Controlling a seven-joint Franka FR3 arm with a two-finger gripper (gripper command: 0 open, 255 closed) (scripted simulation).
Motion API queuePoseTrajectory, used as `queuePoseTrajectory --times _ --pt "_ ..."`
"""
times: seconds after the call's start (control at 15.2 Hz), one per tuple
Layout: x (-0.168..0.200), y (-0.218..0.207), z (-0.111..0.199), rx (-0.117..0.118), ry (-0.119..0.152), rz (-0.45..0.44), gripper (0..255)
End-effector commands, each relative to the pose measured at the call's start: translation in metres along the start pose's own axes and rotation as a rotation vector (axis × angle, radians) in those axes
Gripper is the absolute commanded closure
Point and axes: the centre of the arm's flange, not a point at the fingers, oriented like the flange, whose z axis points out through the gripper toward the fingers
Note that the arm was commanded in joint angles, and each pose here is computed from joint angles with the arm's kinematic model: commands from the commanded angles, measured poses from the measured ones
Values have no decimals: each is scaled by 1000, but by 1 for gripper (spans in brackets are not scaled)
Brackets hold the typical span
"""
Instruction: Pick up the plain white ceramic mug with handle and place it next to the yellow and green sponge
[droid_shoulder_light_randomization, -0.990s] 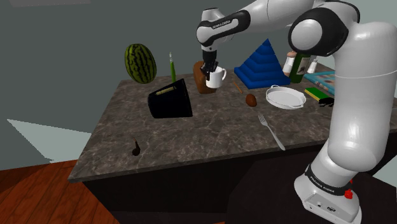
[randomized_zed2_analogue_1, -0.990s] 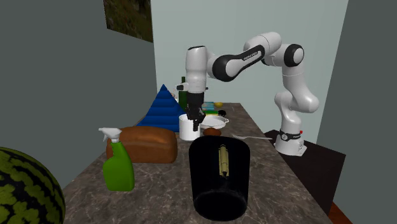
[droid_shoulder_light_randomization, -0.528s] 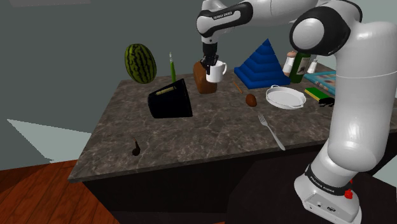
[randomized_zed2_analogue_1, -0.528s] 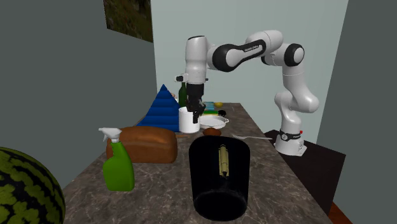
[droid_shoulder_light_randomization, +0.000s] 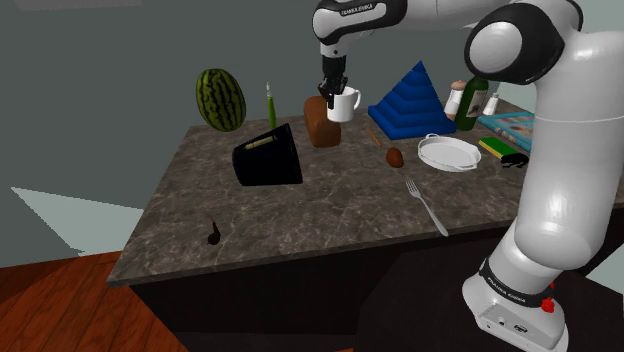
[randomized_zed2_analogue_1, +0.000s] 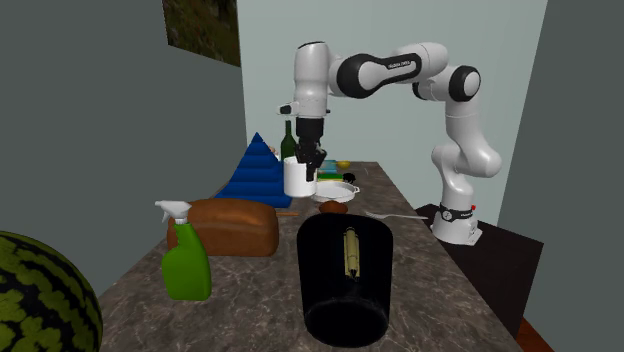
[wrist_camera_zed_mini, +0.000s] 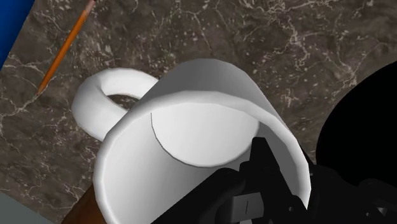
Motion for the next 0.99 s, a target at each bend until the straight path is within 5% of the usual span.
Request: queuePoseTrajectory --times 0.0,0.92 --pt "-22 13 -2 0 0 0 255" --pt "-186 99 -8 0 0 0 255"
